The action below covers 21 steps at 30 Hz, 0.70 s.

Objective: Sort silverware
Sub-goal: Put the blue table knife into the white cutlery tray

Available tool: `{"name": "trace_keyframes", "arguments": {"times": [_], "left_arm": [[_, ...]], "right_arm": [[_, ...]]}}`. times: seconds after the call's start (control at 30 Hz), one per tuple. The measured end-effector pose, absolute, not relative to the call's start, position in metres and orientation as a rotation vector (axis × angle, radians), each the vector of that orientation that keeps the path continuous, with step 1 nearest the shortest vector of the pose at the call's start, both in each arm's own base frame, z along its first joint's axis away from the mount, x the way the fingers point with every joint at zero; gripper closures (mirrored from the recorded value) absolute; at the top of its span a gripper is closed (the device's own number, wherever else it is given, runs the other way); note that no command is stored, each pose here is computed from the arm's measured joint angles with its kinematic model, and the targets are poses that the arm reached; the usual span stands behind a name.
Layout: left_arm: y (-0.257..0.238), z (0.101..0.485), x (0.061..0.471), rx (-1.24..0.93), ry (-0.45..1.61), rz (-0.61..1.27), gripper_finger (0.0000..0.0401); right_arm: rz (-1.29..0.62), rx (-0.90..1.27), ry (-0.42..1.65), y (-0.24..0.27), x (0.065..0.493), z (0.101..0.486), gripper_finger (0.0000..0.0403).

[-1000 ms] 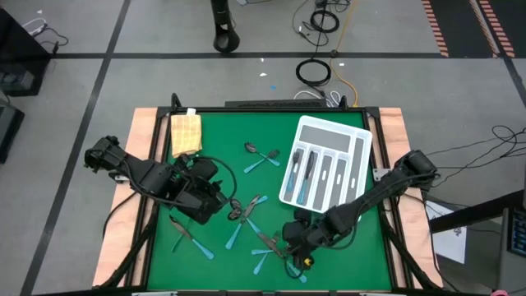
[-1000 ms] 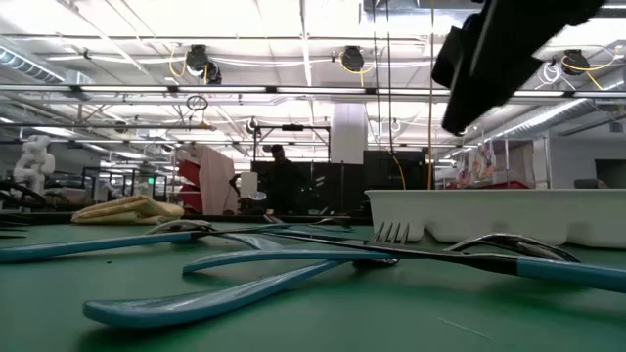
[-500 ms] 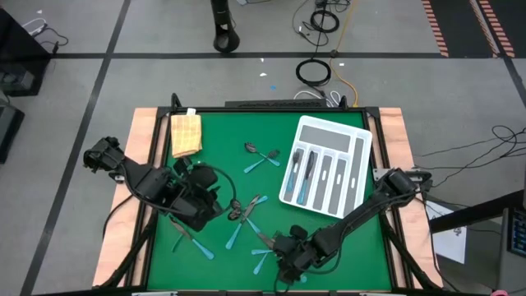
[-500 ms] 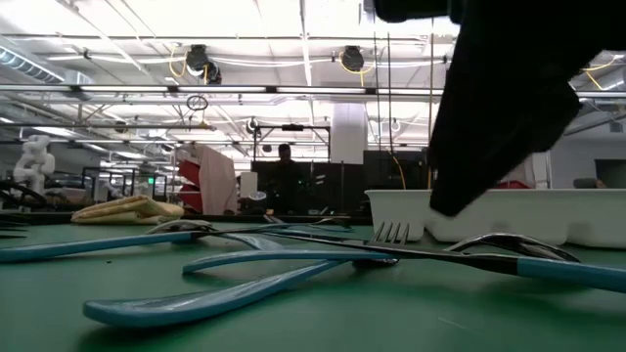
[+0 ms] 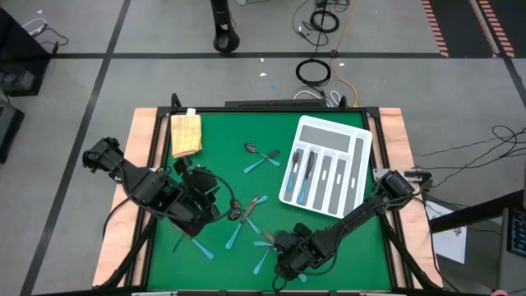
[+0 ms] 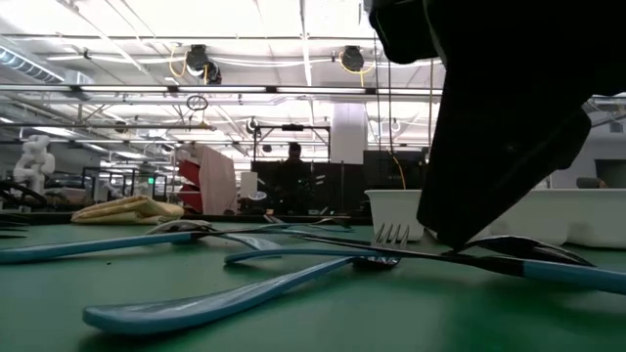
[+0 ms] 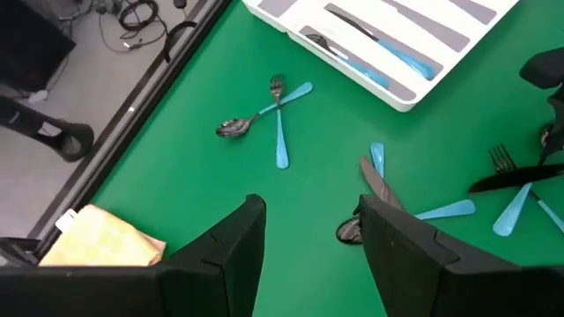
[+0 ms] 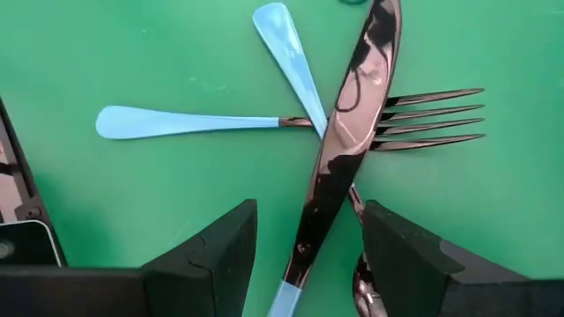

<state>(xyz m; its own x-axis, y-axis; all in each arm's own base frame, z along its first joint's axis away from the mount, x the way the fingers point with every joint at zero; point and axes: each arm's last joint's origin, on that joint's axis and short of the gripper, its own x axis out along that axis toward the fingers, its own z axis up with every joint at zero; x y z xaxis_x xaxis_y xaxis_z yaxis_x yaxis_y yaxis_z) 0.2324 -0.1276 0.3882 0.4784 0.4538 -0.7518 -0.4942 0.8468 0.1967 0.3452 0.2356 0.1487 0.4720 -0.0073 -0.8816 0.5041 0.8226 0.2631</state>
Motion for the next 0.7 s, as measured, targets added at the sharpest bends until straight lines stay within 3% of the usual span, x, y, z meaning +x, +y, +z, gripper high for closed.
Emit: {"name": "trace_keyframes", "arguments": {"times": [0.3, 0.7], "left_arm": [[-0.128, 0.388, 0.232, -0.049, 0.893, 0.583, 0.0215], [-0.128, 0.389, 0.232, -0.044, 0.887, 0.585, 0.0215]], "right_arm": [[-0.327, 0.475, 1.060, 0.230, 0.347, 0.146, 0.0215], [-0.320, 0.446, 1.114, 0.231, 0.349, 0.130, 0.0281]]}}
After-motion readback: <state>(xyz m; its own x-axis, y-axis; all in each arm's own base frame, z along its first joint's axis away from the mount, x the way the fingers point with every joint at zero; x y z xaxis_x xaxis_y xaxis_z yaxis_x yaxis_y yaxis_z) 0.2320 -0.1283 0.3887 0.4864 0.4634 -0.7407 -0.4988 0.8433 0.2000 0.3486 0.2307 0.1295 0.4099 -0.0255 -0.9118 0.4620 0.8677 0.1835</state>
